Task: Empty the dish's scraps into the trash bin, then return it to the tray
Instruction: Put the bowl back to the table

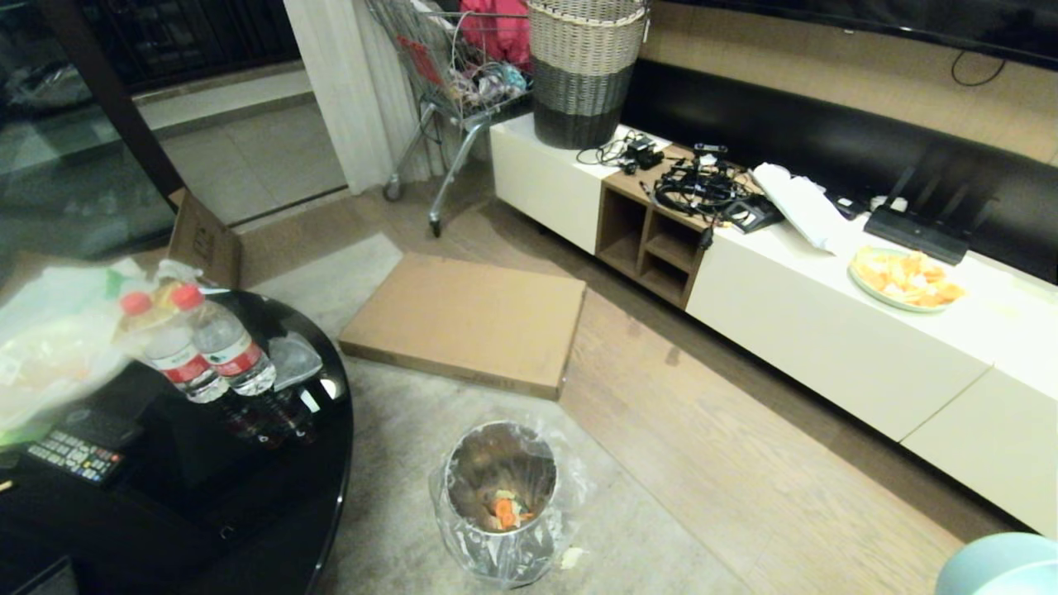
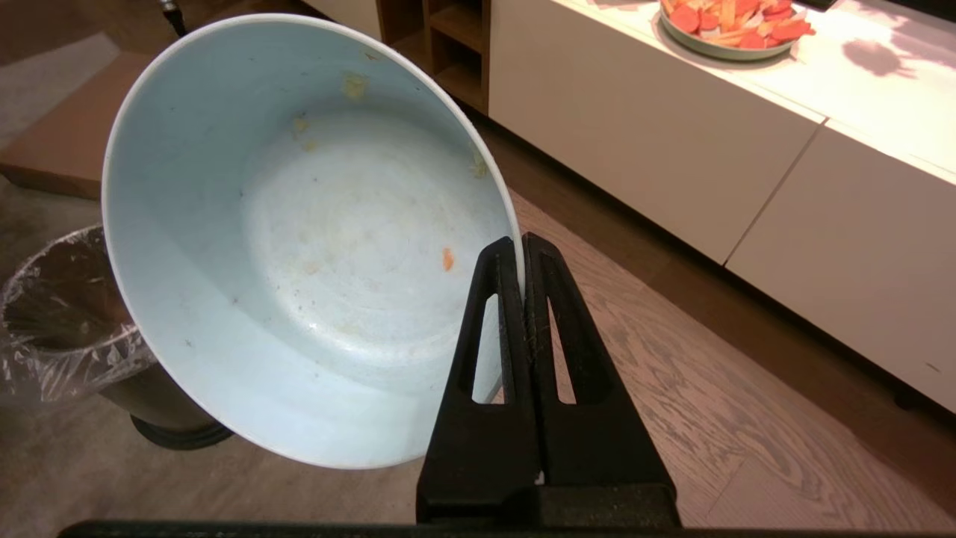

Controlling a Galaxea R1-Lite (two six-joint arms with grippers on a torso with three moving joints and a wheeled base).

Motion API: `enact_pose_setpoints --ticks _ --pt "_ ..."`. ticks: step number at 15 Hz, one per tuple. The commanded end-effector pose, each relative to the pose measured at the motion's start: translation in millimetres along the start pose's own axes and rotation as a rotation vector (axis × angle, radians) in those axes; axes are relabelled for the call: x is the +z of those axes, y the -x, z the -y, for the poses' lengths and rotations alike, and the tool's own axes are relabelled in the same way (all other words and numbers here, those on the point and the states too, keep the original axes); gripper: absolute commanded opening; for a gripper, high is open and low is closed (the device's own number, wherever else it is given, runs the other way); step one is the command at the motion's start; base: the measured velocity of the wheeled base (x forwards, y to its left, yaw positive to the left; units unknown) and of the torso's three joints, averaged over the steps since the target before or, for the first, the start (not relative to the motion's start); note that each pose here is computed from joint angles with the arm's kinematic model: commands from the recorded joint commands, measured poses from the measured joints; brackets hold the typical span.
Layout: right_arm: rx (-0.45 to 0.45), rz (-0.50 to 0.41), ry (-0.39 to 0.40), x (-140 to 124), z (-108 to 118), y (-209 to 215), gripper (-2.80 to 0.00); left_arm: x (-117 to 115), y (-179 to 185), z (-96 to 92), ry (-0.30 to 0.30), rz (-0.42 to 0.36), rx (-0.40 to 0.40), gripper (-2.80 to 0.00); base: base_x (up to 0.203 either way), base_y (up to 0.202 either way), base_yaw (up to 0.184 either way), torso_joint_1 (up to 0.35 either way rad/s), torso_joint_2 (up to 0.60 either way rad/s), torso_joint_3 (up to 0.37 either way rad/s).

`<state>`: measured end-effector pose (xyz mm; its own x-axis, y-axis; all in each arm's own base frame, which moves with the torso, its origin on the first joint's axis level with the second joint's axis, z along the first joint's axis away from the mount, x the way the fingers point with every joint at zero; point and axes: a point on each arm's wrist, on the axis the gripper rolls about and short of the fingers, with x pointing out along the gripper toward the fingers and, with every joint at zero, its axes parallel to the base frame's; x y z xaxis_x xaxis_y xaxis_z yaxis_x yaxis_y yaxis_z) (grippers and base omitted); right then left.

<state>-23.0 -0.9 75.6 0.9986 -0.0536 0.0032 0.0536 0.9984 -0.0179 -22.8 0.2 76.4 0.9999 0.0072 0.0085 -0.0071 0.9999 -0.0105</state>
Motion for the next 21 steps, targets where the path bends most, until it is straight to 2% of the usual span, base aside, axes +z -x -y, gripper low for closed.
enact_pose_setpoints --ticks 1,8,19,21 --pt "0.000 -0.002 0.000 0.1 0.0 -0.1 -2.80 0.0 0.0 0.0 0.000 0.001 0.000 -2.80 0.000 0.000 0.000 -0.001 0.00 0.203" --pt "0.001 -0.002 -0.004 0.1 0.0 -0.1 -2.80 0.0 0.0 0.0 -0.003 0.001 0.002 -2.80 0.000 0.000 0.000 0.005 0.00 0.169" --pt "0.000 0.001 -0.017 0.7 0.0 0.0 -2.80 0.0 0.0 0.0 -0.003 0.001 0.000 -2.80 0.000 0.000 0.000 0.000 0.00 0.003" --pt "0.000 0.001 -0.017 0.6 0.0 0.0 -2.80 0.0 0.0 0.0 -0.001 0.001 0.000 -2.80 -0.006 -0.004 0.106 0.001 0.00 0.001"
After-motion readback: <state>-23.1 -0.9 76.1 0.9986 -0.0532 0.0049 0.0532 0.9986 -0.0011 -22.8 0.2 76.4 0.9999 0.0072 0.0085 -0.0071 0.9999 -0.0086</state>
